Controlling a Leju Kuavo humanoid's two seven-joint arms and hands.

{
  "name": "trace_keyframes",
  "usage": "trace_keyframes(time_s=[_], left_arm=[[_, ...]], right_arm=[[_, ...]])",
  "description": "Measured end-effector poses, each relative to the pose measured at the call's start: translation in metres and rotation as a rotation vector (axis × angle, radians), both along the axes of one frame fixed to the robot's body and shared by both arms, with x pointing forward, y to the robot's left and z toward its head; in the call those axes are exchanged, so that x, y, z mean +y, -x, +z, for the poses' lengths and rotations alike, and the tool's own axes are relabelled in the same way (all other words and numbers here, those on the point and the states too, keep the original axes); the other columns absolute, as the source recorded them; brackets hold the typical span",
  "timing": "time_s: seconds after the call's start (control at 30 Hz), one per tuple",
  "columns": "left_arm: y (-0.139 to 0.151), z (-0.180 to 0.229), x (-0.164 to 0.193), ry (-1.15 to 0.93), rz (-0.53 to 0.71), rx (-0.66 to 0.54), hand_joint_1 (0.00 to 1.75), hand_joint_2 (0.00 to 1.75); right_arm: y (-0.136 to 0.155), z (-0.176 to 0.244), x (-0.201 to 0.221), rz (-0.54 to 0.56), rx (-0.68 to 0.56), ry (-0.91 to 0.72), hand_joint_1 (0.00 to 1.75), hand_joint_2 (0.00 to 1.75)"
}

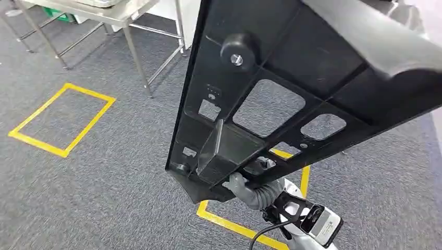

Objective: Take the parts from the cabinet and place them on the table.

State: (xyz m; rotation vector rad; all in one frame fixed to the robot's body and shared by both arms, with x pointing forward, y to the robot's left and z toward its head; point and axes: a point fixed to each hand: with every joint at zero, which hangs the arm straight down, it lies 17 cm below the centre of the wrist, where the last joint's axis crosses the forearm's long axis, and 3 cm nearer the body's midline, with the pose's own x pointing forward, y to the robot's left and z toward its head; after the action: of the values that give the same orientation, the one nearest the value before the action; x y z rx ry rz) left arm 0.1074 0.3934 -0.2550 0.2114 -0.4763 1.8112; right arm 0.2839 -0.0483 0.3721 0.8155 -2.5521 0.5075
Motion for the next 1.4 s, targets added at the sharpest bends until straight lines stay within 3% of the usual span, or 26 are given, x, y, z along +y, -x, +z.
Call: trace_keyframes(time_s=[1.4], left_arm=[[-0.006,0.001,-0.003,0.012,0.016,-0.045,0.0,1.75]], right_arm=[[-0.008,-0.008,0.006,0.018,0.023,0.015,1.75,1.75]])
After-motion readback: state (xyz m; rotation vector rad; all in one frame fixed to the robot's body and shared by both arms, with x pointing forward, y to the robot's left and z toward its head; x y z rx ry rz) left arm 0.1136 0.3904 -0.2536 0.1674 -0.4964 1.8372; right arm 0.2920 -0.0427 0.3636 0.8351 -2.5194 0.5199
